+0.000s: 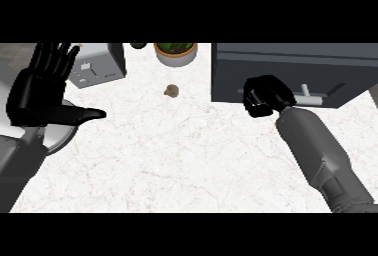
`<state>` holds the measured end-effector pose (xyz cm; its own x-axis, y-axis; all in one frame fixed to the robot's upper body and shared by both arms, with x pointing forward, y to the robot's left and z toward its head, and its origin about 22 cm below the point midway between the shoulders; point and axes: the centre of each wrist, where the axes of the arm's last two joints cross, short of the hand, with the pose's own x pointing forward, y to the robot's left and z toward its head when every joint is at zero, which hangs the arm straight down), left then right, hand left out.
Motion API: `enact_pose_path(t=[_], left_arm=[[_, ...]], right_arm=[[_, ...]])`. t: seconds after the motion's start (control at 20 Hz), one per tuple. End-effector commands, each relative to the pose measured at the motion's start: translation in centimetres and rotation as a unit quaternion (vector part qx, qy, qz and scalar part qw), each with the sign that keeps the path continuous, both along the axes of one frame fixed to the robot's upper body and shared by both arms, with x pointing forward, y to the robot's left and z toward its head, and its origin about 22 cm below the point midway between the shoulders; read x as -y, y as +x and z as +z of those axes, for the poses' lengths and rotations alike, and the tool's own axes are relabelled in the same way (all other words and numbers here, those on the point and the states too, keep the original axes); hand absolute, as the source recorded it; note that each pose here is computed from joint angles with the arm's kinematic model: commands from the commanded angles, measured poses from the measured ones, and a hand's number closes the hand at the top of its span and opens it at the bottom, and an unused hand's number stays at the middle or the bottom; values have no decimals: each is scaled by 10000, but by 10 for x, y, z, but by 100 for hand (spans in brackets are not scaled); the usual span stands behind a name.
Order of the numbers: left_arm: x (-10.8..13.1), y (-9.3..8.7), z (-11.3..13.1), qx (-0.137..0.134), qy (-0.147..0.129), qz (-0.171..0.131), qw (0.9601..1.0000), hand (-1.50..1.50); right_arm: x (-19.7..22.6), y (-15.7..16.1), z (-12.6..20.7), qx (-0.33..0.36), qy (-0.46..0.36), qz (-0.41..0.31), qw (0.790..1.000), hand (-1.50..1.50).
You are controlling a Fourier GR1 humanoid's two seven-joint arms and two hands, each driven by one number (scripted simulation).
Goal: Pick up the cup, place it into the drawer and close the drawer
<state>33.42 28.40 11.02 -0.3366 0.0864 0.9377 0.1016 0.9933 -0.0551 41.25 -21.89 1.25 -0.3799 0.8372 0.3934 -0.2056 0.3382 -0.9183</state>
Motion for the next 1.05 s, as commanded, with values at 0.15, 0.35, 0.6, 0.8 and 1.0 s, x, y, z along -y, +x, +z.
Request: enact_pose_path(t=[0.15, 0.35, 0.6, 0.8, 1.0], left_arm=[[-7, -7, -14, 19, -47, -197, 9998, -150], [9, -5, -17, -24, -132, -391, 9991, -150], [3, -5, -19, -21, -170, -509, 9986, -150], [8, -4, -21, -45, -210, -555, 9982, -150], [13, -4, -29, -56, -192, -567, 9982, -150]], right_arm=[[44, 14, 15, -335, 131, -507, 9981, 150], [42, 28, 43, -295, 345, -488, 9978, 150], [55, 26, 42, -259, 554, -509, 9968, 150], [63, 27, 48, -107, 721, -496, 9961, 150], [64, 24, 42, -81, 825, -535, 9951, 150]])
